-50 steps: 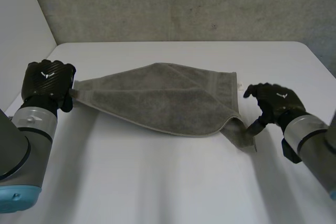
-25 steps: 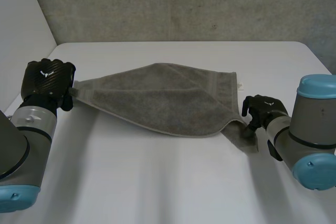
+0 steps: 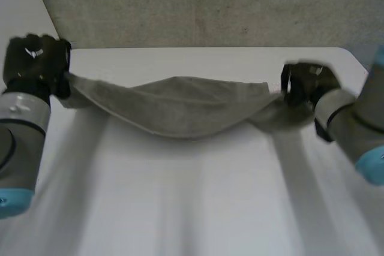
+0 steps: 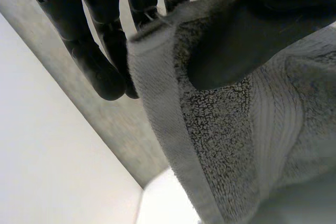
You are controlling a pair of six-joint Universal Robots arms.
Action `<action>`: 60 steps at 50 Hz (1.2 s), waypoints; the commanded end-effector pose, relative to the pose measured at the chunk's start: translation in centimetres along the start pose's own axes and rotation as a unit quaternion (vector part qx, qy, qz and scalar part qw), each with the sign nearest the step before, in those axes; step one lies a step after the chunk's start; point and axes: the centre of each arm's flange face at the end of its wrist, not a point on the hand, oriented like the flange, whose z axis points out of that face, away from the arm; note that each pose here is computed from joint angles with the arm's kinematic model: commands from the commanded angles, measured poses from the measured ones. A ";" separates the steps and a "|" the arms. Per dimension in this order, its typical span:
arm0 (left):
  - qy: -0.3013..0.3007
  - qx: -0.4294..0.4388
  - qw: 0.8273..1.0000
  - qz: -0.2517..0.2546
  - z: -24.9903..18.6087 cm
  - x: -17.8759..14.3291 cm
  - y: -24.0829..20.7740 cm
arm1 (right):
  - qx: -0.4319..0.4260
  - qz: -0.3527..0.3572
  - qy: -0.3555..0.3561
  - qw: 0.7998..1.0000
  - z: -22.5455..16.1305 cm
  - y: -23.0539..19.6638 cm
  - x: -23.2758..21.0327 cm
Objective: Fold the towel.
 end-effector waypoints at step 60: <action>0.015 0.175 0.956 -0.233 9.4 -4.9 -9.7 | 0.263 -0.229 0.030 0.937 -0.8 -15.0 -0.4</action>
